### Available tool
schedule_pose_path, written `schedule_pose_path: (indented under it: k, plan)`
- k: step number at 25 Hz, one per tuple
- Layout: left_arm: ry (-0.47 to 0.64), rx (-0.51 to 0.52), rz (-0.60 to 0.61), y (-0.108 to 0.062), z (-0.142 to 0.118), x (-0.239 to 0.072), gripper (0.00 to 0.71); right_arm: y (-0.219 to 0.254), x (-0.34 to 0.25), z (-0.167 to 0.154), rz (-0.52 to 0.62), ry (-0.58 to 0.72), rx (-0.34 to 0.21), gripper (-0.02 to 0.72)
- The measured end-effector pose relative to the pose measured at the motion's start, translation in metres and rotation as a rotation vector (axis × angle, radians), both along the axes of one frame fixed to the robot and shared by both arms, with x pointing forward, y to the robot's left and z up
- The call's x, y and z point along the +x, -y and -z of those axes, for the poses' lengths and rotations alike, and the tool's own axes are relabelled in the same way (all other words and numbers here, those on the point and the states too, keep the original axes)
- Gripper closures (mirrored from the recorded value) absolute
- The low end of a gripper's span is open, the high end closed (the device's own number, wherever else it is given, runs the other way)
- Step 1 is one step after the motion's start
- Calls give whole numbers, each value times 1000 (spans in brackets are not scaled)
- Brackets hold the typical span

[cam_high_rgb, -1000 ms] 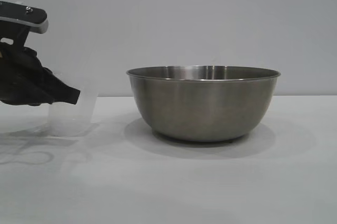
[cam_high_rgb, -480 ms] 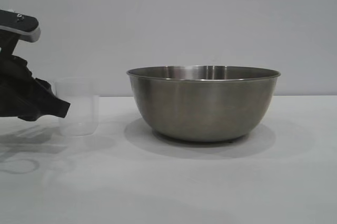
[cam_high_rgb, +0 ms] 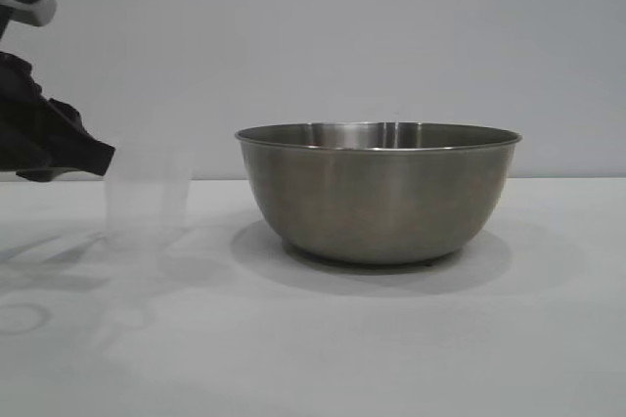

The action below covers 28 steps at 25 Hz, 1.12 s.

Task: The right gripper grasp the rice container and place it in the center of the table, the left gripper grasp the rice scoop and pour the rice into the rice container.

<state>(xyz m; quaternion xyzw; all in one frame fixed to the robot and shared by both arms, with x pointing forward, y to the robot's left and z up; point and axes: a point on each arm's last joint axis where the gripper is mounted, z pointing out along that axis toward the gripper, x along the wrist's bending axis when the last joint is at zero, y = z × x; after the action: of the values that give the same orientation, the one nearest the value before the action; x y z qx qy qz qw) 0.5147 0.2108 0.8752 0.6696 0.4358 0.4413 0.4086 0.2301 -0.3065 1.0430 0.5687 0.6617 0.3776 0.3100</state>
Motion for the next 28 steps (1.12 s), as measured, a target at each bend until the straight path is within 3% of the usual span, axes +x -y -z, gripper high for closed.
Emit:
schedule_pose_path:
  k: [7, 12, 15, 18, 21, 28]
  plan:
    - [12, 2, 0, -3, -7, -6, 471, 0, 0, 0, 0, 0, 0, 290]
    - [77, -24, -55, -8, -26, -3, 471, 0, 0, 0, 0, 0, 0, 290]
    - [85, -27, -128, -25, -28, 3, 471, 0, 0, 0, 0, 0, 0, 290]
    - [84, -97, -226, -54, -28, 9, 471, 0, 0, 0, 0, 0, 0, 290]
    - [87, -128, -211, -78, -29, 13, 471, 0, 0, 0, 0, 0, 0, 290]
    - [85, -161, -133, -93, -30, 15, 471, 0, 0, 0, 0, 0, 0, 290]
